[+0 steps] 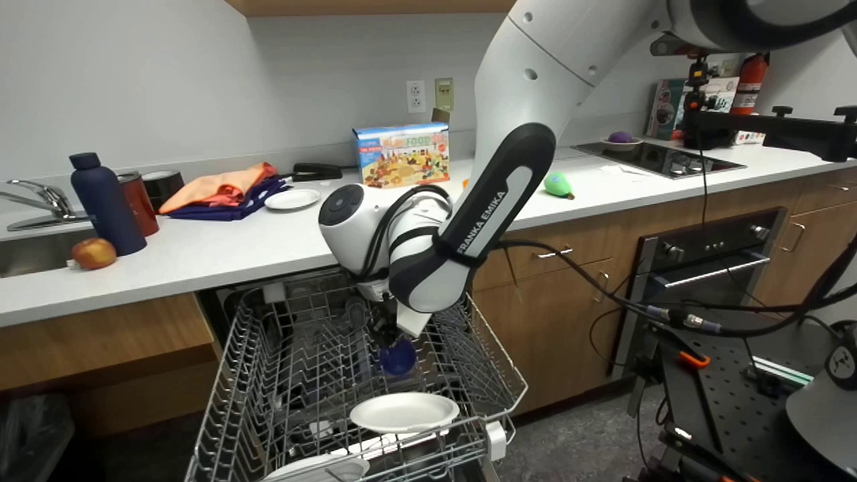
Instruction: Remove the blue cup out of the dishwasher
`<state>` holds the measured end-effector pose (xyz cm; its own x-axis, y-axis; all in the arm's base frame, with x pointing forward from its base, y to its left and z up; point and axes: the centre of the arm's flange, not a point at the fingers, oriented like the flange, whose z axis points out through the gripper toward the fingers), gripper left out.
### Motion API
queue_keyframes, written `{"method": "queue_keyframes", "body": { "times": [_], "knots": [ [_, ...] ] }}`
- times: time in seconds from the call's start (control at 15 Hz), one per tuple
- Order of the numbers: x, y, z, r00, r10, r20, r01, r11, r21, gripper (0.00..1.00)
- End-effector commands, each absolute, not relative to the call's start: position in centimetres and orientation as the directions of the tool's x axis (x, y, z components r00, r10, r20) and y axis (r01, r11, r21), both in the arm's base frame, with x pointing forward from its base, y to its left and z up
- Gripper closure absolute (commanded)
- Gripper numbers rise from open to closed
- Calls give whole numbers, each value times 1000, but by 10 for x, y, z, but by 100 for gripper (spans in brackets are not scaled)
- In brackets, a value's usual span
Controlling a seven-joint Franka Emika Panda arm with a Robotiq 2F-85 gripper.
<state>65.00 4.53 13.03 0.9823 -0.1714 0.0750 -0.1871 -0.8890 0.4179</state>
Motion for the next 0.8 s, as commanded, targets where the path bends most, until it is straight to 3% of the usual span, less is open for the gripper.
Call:
{"method": "queue_keyframes", "body": {
  "times": [0.0, 0.73],
  "knots": [
    [678, 45, 99, 982, -163, 97, -190, -878, 439, 0],
    [695, 49, 51, 977, -151, 148, -207, -823, 529, 0]
  ]
}}
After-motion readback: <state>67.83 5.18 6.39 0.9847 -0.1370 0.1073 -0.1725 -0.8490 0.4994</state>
